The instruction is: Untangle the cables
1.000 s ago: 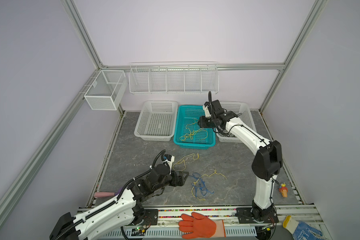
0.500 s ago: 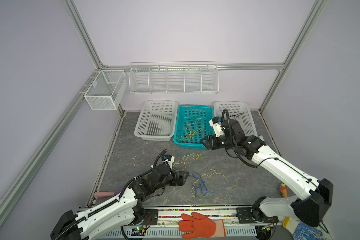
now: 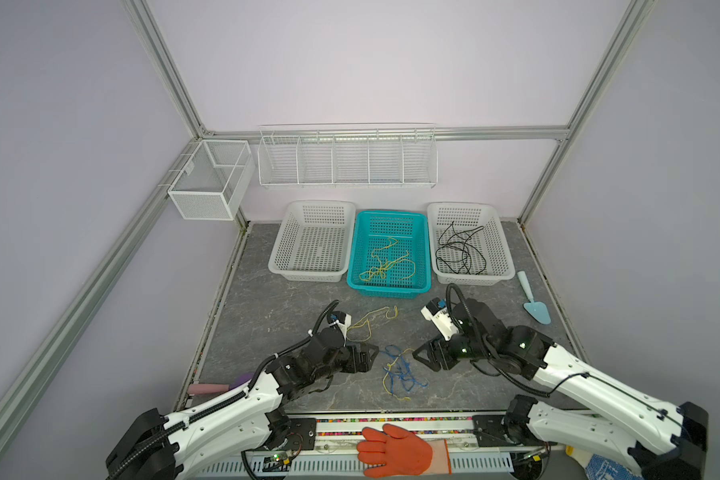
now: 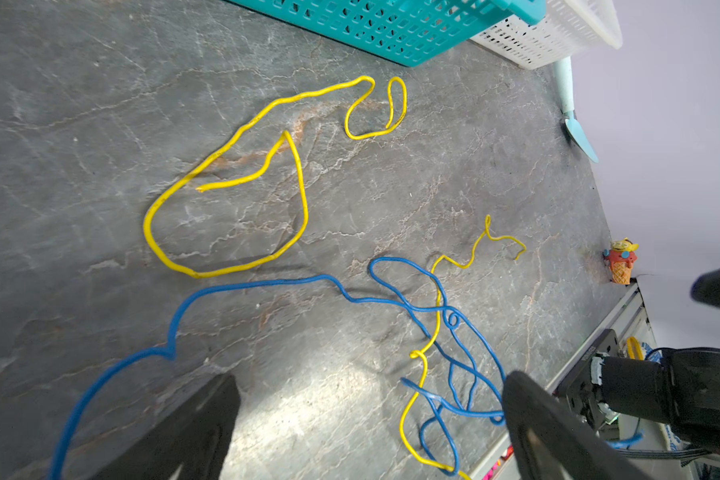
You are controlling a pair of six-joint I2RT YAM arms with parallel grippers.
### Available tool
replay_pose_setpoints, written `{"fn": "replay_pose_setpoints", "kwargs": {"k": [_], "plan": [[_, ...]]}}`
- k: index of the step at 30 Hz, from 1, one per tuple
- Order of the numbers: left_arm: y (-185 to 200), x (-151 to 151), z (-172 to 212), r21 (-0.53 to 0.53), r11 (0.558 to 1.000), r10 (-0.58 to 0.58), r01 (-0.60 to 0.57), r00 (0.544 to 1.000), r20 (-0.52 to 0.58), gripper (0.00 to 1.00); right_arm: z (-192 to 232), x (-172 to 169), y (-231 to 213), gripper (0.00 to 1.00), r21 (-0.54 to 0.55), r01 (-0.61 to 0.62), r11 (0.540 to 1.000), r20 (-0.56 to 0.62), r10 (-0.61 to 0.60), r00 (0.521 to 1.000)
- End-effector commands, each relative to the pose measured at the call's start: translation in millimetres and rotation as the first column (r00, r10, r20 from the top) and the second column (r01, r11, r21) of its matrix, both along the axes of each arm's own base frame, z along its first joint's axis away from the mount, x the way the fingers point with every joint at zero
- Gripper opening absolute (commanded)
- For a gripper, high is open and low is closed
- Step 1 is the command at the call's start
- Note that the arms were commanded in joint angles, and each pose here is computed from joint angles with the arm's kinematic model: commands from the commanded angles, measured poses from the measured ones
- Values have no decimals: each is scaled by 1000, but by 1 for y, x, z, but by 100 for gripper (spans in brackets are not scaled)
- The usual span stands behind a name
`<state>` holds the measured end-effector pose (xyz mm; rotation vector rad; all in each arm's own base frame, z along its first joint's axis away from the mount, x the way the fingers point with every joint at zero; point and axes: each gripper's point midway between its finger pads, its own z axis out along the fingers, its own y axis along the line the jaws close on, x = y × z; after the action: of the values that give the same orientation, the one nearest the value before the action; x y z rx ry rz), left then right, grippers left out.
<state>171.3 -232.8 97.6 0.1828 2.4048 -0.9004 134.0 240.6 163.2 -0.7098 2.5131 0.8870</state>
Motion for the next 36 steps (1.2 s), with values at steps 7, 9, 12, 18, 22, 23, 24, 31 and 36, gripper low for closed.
{"fn": "replay_pose_setpoints", "kwargs": {"k": [7,9,12,18,22,23,24,31,36], "plan": [[1,5,-3,13,1000,15,-15,1000,10,100,-34,-43,9,63,-60,-114,992,-88,109,990],[2,5,-5,14,1000,18,-19,1000,8,100,-38,-48,14,57,-72,-141,987,-86,134,987],[2,5,-5,14,1000,21,-21,1000,5,99,-45,-51,18,51,-106,-157,982,-76,149,986],[2,4,-7,16,1000,19,-19,1000,-2,100,-59,-47,20,39,-158,-150,976,-69,140,988],[1,4,-9,18,1000,18,-17,1000,-8,100,-65,-44,20,34,-188,-140,972,-72,129,989],[1,4,-10,19,1000,19,-18,1000,-10,100,-66,-43,21,32,-189,-140,972,-70,129,989],[1,4,-9,18,1000,17,-17,1000,-8,100,-66,-42,21,31,-191,-140,971,-68,130,989],[-2,5,-10,13,1000,14,-14,1000,-13,100,-59,-37,25,9,-192,-139,971,-36,135,990],[-5,6,-10,-11,1000,18,-18,1000,-17,99,-2,-24,34,7,-99,-144,985,113,155,981]]}}
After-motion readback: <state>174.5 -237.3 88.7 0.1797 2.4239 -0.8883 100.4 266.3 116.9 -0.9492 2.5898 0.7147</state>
